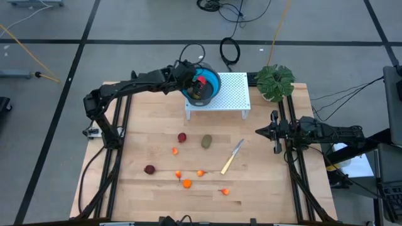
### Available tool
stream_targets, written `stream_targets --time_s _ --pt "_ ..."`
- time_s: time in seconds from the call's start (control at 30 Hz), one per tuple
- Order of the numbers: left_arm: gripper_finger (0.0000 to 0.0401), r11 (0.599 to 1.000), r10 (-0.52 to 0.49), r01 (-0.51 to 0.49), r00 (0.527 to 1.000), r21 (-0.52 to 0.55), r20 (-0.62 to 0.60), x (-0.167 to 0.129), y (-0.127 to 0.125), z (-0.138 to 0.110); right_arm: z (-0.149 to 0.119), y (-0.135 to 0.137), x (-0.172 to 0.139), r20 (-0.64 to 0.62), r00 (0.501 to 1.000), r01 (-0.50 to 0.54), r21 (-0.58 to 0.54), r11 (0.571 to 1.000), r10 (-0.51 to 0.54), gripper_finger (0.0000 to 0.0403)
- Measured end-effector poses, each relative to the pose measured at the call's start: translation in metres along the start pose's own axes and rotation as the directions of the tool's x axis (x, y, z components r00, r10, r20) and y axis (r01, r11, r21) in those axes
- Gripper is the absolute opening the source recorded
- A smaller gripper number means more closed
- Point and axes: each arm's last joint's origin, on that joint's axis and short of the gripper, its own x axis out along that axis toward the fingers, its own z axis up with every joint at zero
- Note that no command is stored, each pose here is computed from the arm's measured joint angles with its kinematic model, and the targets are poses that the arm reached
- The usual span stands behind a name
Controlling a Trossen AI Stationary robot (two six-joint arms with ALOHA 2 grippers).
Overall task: Pick & Place Fruit
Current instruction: Put the green kiwi into the blue strainer bowl on the shelf
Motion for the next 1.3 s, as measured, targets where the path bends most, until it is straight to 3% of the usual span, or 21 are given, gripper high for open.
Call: stream_targets --time_s 0.23,0.43,0.6,0.73,1.07,1.3 --pt "0.0294 0.996 -0.051 0.059 0.993 -0.067 0.109 -0.039 0.008 0.025 0.000 0.000 0.000 0.005 1.000 0.000 0.001 1.000 0.000 0.0000" --pt "0.0294 0.973 -0.215 0.226 0.961 -0.049 0.175 -0.087 -0.022 0.030 0.002 0.000 0.000 0.022 1.000 -0.001 0.001 1.000 0.001 0.0000" --pt "0.0288 0.944 -0.331 0.329 0.938 0.035 0.098 -0.112 -0.063 0.002 0.002 0.000 0.000 0.024 1.000 -0.002 0.001 1.000 0.002 0.0000" --pt "0.0264 0.923 -0.382 0.382 0.924 0.043 -0.010 -0.131 -0.091 -0.027 0.002 0.000 0.000 0.024 1.000 -0.003 0.001 1.000 0.003 0.0000" --pt "0.0193 0.891 -0.454 0.449 0.871 -0.068 -0.187 -0.169 -0.136 -0.086 0.002 0.000 0.000 0.022 1.000 -0.003 0.000 1.000 0.003 0.0000" --pt "0.0149 0.896 -0.442 0.432 0.859 -0.098 -0.256 -0.180 -0.155 -0.117 0.002 0.000 0.000 0.023 1.000 -0.002 -0.031 1.000 0.002 0.0000"
